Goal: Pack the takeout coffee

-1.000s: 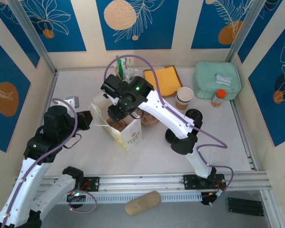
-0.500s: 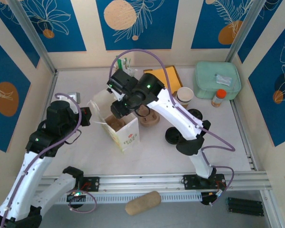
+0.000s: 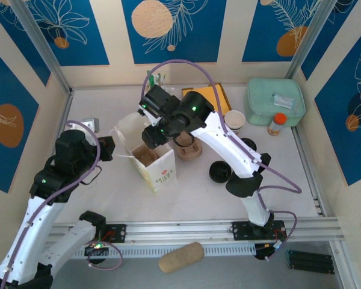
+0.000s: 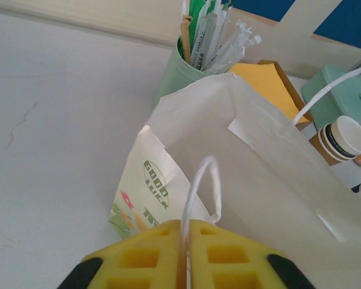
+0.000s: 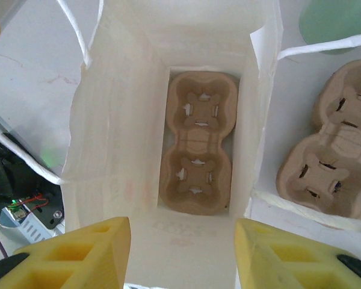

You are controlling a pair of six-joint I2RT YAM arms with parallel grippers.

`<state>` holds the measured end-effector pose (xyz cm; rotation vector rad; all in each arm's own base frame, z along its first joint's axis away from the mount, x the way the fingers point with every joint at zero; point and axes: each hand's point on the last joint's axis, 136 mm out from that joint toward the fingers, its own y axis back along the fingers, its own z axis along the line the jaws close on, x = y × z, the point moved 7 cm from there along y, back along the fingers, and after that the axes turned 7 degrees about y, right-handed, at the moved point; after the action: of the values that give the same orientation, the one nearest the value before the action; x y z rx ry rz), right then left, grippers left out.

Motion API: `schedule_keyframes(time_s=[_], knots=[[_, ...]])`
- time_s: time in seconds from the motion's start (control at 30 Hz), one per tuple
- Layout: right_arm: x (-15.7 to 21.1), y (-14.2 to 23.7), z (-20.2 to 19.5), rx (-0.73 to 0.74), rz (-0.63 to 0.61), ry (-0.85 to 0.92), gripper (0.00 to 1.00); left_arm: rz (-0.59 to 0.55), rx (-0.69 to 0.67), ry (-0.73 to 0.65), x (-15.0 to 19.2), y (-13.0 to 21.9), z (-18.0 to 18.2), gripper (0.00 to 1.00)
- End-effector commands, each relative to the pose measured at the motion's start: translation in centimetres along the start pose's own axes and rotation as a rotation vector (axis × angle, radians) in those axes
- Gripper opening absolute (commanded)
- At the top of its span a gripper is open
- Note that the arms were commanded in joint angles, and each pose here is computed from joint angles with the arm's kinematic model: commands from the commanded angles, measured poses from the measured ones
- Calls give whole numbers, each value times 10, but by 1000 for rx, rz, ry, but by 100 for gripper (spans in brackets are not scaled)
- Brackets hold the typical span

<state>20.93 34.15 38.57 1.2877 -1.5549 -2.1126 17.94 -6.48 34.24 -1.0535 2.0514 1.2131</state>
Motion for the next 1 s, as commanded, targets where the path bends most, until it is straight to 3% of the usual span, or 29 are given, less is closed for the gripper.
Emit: schedule_keyframes(time_s=[0.0,0.3,0.5,0.6,0.73,0.83,0.9,0.97], knots=[[-1,29,-2,-41,-77,-20,50,-43,44,10,-11,14,-7,21],[6,64,-28,-25,-154,-100,53,-73,98,10,-23,30,-18,56],[25,81,-71,62,-160,-205,58,-86,153,-9,-36,40,-31,86],[42,82,-100,104,-140,-295,62,-77,196,-14,-43,42,-40,95],[71,81,-142,137,-127,-446,70,-59,253,-12,-50,42,-51,99],[96,77,-172,179,-114,-559,84,-41,280,-6,-54,37,-57,99],[115,74,-191,226,-96,-636,99,-35,294,-1,-56,34,-60,99],[133,71,-209,287,-80,-723,99,-27,309,6,-58,30,-63,99]])
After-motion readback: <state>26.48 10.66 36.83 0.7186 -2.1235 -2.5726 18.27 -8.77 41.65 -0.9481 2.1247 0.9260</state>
